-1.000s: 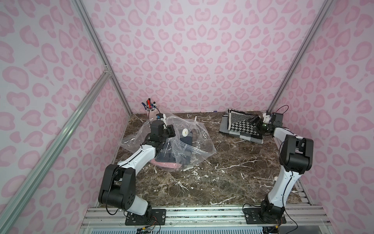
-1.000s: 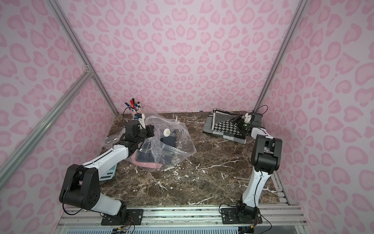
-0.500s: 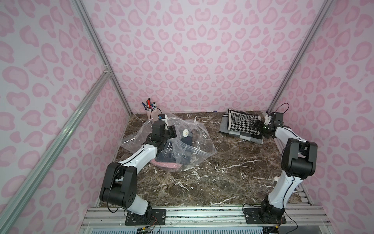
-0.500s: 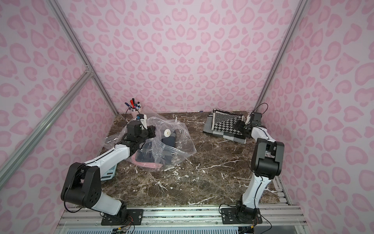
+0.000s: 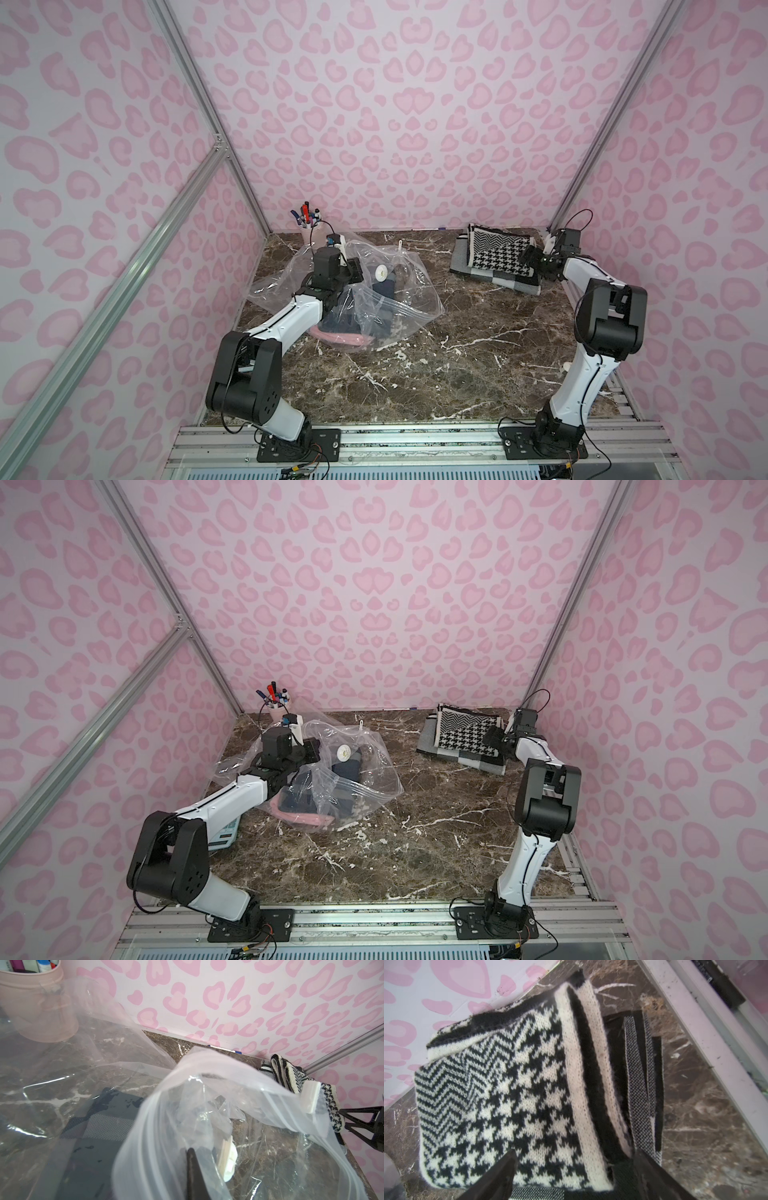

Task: Take the blanket out of the vacuum bag
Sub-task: Place the blanket at the corner of the board, then take out the blanket from the vacuum bag.

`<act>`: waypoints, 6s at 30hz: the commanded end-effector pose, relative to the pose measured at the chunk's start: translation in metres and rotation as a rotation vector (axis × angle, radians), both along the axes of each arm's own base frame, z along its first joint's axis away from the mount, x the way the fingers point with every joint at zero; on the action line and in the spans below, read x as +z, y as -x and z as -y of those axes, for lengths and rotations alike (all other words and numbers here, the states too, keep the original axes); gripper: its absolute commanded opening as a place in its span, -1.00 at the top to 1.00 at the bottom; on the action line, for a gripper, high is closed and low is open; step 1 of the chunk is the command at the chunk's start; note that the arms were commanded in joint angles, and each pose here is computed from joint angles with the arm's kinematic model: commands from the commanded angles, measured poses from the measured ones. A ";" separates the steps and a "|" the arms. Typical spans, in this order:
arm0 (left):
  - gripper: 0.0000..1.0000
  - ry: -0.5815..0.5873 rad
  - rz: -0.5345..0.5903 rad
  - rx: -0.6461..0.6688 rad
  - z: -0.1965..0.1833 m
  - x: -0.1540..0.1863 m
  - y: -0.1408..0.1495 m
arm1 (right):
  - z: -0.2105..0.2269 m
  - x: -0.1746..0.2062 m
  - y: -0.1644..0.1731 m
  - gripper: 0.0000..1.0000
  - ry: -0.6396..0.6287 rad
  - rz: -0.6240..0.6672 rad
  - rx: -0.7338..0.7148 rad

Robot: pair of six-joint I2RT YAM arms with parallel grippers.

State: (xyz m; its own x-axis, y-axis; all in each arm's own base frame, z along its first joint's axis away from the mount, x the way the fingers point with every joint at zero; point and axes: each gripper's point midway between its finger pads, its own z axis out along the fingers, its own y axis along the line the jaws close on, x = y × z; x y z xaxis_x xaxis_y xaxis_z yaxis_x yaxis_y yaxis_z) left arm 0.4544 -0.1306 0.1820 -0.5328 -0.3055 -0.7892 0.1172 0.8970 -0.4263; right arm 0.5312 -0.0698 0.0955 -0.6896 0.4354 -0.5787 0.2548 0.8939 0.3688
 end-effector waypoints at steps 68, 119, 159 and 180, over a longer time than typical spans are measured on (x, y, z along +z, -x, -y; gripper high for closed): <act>0.92 0.012 0.060 -0.200 0.036 0.051 0.012 | -0.100 0.035 0.005 -0.51 -0.256 0.145 0.235; 0.92 -0.005 0.192 -0.250 0.027 0.085 0.077 | -0.484 -0.022 0.173 -0.55 -0.464 0.092 0.736; 0.92 -0.084 0.103 -0.022 -0.009 0.033 0.059 | -0.507 0.025 0.185 1.00 -0.537 0.203 0.889; 0.92 -0.080 0.164 0.135 -0.026 0.052 0.028 | -0.533 0.086 0.230 1.00 -0.457 0.211 1.063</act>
State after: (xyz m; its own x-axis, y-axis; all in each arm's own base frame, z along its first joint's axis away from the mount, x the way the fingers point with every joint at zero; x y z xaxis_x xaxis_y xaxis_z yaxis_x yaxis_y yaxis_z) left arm 0.4160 -0.0973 0.2087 -0.4067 -0.2741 -0.8715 0.0151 0.9518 -0.3065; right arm 0.3087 0.4589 0.1917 -0.7701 -0.0472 -0.6362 -0.6024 0.3820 0.7008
